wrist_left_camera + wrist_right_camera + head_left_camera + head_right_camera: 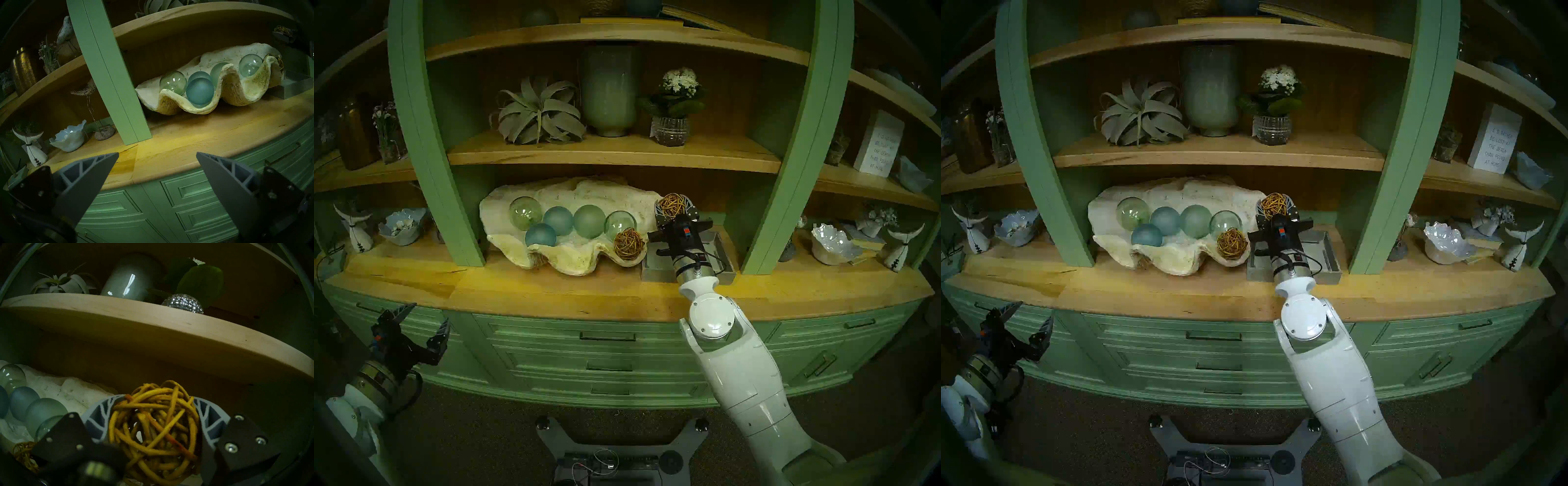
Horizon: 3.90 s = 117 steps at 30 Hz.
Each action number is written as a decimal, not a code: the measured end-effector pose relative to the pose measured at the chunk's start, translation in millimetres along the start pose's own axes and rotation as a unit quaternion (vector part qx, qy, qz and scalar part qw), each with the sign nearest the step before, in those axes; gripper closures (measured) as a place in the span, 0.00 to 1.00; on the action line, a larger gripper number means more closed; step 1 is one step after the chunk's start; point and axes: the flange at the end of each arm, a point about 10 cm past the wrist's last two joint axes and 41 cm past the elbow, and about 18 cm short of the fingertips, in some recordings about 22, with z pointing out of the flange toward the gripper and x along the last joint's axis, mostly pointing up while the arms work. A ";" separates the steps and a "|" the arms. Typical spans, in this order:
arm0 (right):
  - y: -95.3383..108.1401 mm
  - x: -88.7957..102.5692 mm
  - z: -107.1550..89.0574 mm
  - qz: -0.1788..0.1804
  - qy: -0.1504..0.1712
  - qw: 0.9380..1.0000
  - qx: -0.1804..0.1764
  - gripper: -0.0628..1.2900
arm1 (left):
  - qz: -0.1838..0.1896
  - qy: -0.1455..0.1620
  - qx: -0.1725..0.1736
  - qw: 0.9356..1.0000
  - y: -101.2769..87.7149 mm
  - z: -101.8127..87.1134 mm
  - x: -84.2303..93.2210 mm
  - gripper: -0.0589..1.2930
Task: Put wooden balls into bowl
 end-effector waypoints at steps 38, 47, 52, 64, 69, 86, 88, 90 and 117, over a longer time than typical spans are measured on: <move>-10.1 -19.0 15.9 0.068 -0.032 0.996 0.039 0.49 | 0.000 0.000 0.000 1.000 0.1 0.0 0.3 0.04; -8.7 -23.4 22.0 0.068 -0.032 0.996 0.038 0.49 | 0.000 0.000 0.000 1.000 0.1 0.0 0.3 0.04; -8.8 -26.1 26.2 0.067 -0.032 0.997 0.037 0.48 | 0.000 0.000 0.000 1.000 0.1 -0.1 0.3 0.04; -14.9 -30.7 28.0 0.070 -0.036 0.996 0.046 0.38 | 0.000 0.000 0.000 1.000 0.1 -0.1 0.2 0.04; -15.4 -31.6 25.9 0.070 -0.038 0.996 0.048 0.16 | 0.000 0.000 0.000 1.000 0.1 -0.1 0.2 0.04; -2.3 -5.8 20.1 0.060 0.002 0.996 0.060 0.06 | 0.000 0.000 0.000 1.000 0.1 0.0 0.2 0.04; -0.4 -0.2 19.4 0.062 0.009 0.996 0.062 0.06 | 0.000 0.000 0.000 1.000 0.1 0.0 0.2 0.04; 1.6 4.5 18.6 0.064 0.015 0.996 0.063 0.06 | 0.000 0.000 0.000 1.000 0.1 0.0 0.1 0.04; 39.0 17.1 -65.5 0.112 0.003 0.994 -0.006 0.06 | 0.000 0.000 0.000 1.000 0.1 0.0 -0.1 0.04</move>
